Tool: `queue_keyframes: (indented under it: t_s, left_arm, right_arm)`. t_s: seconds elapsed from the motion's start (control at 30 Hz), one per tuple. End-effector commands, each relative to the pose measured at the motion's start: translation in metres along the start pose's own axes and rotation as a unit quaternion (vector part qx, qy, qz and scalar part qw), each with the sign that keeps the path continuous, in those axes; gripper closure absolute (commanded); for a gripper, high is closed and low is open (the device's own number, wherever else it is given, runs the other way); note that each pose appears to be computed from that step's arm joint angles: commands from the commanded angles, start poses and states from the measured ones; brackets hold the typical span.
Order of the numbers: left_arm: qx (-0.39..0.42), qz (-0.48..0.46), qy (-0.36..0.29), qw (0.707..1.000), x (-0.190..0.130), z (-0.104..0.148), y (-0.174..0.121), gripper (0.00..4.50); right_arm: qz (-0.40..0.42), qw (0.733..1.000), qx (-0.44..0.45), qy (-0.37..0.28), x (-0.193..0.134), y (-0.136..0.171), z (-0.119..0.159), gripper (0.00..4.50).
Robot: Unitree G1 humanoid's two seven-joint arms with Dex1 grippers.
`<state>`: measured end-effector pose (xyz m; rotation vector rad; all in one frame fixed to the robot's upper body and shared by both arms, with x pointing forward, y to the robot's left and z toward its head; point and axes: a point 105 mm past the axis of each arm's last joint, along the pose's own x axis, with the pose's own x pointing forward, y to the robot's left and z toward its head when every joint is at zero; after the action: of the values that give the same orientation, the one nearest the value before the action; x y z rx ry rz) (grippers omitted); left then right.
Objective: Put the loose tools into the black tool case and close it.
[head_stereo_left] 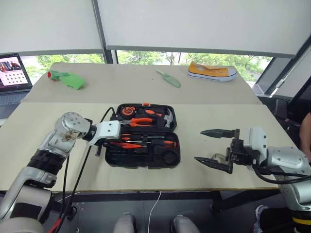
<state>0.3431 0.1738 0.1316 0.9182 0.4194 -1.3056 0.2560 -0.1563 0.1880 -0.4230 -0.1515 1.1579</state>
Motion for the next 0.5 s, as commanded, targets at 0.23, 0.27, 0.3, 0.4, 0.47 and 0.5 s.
queue_keyframes:
  t_s: [0.23,0.27,0.3,0.4,0.47,0.5]
  left_arm:
    - [0.012,-0.027,0.032,0.999,0.0161,-0.0048,-0.0053,4.05]
    - [0.012,-0.025,0.045,0.999,0.0157,-0.0071,-0.0045,4.05]
    - [0.014,-0.025,0.057,0.998,0.0153,-0.0092,-0.0044,4.05]
    - [0.013,-0.021,0.063,0.998,0.0173,-0.0089,-0.0033,4.05]
    - [0.011,-0.020,0.061,0.998,0.0203,-0.0072,-0.0033,4.05]
    - [0.008,-0.024,0.058,0.998,0.0218,-0.0064,-0.0043,4.05]
  right_arm:
    - [0.001,1.000,-0.013,-0.006,-0.0009,-0.0032,0.0088,0.00]
    - [0.002,1.000,-0.012,-0.006,-0.0006,-0.0032,0.0088,0.00]
    - [0.003,1.000,-0.012,-0.006,-0.0003,-0.0030,0.0088,0.00]
    - [0.003,1.000,-0.012,-0.007,0.0002,-0.0031,0.0091,0.00]
    - [0.004,1.000,-0.011,-0.008,0.0008,-0.0034,0.0094,0.00]
    - [0.004,1.000,-0.011,-0.008,0.0011,-0.0034,0.0094,0.00]
